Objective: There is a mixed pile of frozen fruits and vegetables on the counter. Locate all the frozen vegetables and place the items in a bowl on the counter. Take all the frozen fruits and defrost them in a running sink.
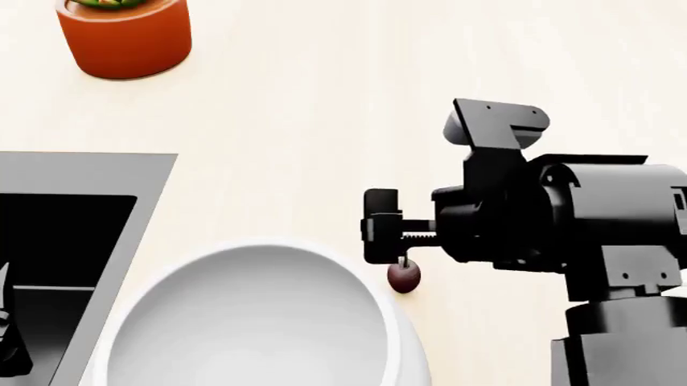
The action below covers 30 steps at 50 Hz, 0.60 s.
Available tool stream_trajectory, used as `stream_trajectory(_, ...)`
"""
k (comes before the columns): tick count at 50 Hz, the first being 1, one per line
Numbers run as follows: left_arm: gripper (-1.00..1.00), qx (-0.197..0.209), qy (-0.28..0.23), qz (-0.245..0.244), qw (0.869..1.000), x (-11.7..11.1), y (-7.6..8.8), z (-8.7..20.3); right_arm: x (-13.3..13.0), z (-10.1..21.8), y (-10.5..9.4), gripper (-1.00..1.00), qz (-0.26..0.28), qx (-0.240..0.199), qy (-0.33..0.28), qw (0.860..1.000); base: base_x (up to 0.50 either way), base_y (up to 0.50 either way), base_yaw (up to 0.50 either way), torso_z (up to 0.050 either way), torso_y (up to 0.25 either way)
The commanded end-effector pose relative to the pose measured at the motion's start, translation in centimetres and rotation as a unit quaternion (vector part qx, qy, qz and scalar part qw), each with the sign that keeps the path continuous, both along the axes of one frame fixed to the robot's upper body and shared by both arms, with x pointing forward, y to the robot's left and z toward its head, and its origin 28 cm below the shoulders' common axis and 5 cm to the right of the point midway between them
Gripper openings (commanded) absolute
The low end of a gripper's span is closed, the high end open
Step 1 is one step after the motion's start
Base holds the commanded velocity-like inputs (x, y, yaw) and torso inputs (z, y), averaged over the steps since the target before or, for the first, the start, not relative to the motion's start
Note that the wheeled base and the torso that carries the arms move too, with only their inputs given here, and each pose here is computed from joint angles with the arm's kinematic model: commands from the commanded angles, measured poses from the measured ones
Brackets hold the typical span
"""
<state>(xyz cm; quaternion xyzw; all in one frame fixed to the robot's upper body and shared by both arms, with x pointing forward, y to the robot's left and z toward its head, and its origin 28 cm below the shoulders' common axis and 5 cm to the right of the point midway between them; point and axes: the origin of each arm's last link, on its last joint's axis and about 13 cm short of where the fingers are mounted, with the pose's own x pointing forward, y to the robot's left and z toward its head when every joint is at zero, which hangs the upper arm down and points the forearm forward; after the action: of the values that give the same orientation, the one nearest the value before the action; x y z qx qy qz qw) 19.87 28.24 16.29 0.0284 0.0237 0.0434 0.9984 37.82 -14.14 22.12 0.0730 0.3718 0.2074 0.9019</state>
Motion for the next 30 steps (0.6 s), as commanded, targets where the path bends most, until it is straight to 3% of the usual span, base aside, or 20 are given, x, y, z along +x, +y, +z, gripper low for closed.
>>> stream_trajectory(1,1.00,0.002,0.001,-0.001,1.000,0.0,0.0,0.0,0.7,-1.6,0.0,1.00,-0.001,-0.011,0.044,0.999,0.00,0.00,0.00,0.000,0.000)
stream_trajectory(22,1.00,0.005,0.008,-0.002,1.000,0.3,-0.1,-0.4,0.9,-3.4,0.9,1.00,0.010,0.002,0.071,0.997,0.00,0.00,0.00,0.000,0.000)
stream_trajectory(23,1.00,0.005,0.008,-0.002,1.000,0.3,-0.1,-0.4,0.9,-3.4,0.9,-1.00,0.008,0.007,0.070,0.997,0.00,0.00,0.00,0.000,0.000)
stream_trajectory(30,1.00,0.006,0.008,-0.002,1.000,0.3,-0.1,-0.3,0.7,-2.7,0.8,-1.00,0.003,0.020,0.059,0.998,0.00,0.00,0.00,0.000,0.000)
